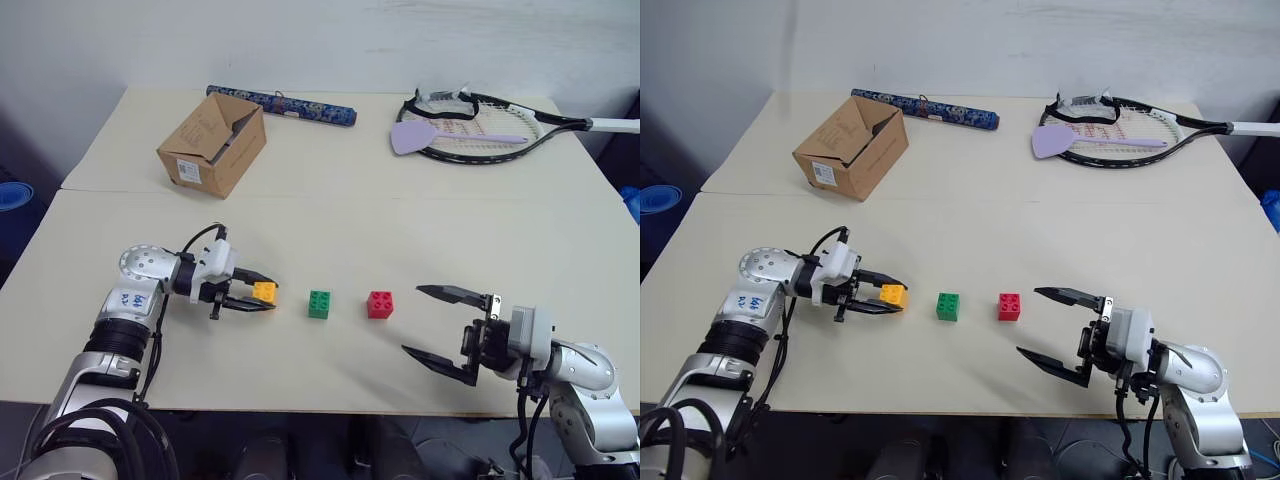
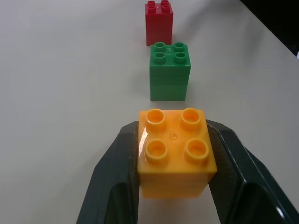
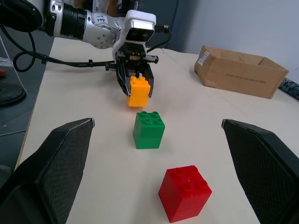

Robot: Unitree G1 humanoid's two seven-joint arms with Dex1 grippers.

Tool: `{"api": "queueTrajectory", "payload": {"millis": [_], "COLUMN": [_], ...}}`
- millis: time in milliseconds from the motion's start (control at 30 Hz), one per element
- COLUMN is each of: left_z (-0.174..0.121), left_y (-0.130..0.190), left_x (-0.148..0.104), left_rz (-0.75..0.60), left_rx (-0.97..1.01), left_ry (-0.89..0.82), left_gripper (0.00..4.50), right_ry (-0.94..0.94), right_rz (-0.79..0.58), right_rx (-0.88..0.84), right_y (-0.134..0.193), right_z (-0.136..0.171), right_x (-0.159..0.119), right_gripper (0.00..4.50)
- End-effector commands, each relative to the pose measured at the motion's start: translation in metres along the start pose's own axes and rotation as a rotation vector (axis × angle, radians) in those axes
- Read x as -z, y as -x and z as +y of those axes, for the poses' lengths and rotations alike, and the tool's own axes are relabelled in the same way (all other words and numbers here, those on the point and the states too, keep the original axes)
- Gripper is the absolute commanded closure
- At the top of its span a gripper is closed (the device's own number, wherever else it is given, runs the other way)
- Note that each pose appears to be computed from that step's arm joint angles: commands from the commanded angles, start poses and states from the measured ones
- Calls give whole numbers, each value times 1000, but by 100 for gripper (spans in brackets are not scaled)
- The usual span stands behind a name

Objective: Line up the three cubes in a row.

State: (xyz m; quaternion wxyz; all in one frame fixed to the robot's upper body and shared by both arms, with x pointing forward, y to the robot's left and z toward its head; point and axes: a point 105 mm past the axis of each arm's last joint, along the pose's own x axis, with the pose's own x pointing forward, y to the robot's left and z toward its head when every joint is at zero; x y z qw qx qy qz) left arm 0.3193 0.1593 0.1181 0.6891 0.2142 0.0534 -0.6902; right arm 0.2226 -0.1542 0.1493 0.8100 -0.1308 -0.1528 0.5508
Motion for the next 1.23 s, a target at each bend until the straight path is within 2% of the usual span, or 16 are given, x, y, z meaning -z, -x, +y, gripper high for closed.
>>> {"api": "queueTrajectory", "payload": {"millis": [33,367,433,467,600,633,733,833,900,933,1033,1233], "left_z": [-9,-10,-8,-6,-3,-6,-15,-20,-34,-40,-51,-59], "left_y": [6,10,11,14,26,38,71,83,107,114,115,118], "left_x": [4,13,12,11,2,-1,-9,-16,-14,-16,-19,-25], "left_rz": [39,76,79,80,46,48,61,46,106,95,75,58], "left_rx": [84,88,76,56,7,-13,-91,-154,-329,-379,-428,-489], "left_ry": [-21,33,38,28,0,-6,-14,-15,-26,-2,36,114], "left_gripper": [299,299,227,211,94,66,66,66,66,66,66,66], "right_ry": [48,-5,-12,-11,-1,12,53,50,73,77,94,100], "right_rz": [13,17,12,13,19,20,37,59,148,183,244,268], "right_rx": [20,-2,-6,-5,15,48,93,93,43,19,-30,-50], "right_y": [5,4,3,3,6,8,17,21,36,42,53,60], "right_z": [-4,4,5,4,1,-6,-19,-20,-37,-43,-52,-58], "right_x": [-12,-6,-6,-6,-7,-12,-24,-24,-23,-23,-23,-22], "right_gripper": [0,0,0,0,0,0,0,0,0,0,0,0]}}
